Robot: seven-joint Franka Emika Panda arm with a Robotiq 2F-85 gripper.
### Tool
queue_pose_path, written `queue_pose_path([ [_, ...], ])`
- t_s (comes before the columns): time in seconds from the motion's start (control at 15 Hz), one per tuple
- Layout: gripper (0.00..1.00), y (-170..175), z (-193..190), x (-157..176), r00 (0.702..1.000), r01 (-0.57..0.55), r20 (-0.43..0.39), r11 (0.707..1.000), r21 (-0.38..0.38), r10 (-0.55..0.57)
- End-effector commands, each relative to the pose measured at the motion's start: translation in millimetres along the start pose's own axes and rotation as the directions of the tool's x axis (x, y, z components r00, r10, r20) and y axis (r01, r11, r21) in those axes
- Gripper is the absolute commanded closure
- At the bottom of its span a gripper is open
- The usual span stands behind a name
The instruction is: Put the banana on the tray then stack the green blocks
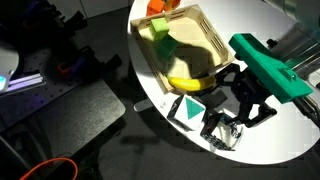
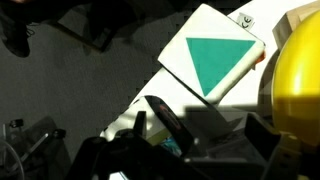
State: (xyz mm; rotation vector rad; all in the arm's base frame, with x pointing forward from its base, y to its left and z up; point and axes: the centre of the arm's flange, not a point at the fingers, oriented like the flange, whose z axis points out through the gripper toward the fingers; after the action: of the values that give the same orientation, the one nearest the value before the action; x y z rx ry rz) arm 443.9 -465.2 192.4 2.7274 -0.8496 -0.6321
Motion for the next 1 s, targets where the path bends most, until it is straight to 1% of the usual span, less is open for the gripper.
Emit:
queue_pose_path([
  [0.0, 0.00, 1, -6, 6, 1.000, -0.017, -0.026, 0.999, -0.028, 0.016],
  [0.47, 0.00, -2, -8, 10, 0.998, -0.020, -0.065, 0.999, -0.030, 0.018],
  [0.93, 0.00, -13, 0, 14, 0.999, -0.017, -0.050, 0.999, -0.045, 0.015],
])
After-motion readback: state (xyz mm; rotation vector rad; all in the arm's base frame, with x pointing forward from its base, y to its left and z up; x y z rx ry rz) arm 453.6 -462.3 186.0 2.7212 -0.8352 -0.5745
